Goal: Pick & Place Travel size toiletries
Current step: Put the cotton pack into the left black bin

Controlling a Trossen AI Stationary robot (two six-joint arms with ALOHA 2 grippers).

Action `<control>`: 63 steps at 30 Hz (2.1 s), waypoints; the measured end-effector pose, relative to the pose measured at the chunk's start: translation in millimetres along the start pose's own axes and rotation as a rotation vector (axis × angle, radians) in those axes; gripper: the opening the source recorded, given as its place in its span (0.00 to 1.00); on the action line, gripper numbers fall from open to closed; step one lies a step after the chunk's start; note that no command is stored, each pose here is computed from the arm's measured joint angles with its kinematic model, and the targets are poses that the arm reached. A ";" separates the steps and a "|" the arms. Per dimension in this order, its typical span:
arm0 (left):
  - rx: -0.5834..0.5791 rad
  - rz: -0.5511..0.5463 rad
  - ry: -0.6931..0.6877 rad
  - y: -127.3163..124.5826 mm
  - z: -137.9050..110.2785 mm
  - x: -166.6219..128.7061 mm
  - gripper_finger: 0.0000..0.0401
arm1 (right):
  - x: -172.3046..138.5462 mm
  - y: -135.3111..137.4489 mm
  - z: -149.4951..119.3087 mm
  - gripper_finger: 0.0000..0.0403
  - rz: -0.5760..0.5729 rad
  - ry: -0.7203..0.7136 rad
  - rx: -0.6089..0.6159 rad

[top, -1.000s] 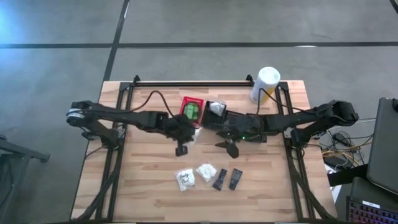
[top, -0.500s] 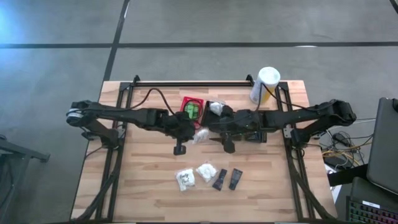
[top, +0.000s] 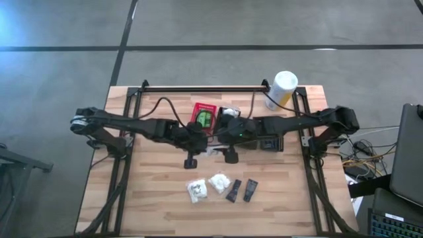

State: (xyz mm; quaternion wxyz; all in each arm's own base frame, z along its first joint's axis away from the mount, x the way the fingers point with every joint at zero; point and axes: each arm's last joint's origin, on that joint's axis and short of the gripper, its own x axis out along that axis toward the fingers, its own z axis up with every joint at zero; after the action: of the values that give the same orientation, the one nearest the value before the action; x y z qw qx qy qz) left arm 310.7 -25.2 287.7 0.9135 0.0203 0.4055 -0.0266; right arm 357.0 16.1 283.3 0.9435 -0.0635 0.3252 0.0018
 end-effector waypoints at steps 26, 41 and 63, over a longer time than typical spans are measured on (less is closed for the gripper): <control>0.059 0.093 -0.041 -4.7 4.7 -4.1 0.01 | 13.3 -2.1 2.6 0.34 0.027 0.077 0.070; -0.020 0.113 -0.050 -3.8 4.0 -10.8 0.22 | 14.8 -1.3 -5.9 0.03 0.018 0.109 0.182; -0.314 0.238 -0.297 3.5 -40.0 -71.5 0.46 | -28.1 -34.7 -83.3 0.03 -0.140 -0.426 0.732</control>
State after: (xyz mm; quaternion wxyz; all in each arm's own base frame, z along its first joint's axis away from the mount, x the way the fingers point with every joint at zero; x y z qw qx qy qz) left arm 233.4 -17.0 314.0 0.9518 -0.0784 0.2605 0.1418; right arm 285.3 -27.4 239.6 0.9477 0.2556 0.0973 -0.1648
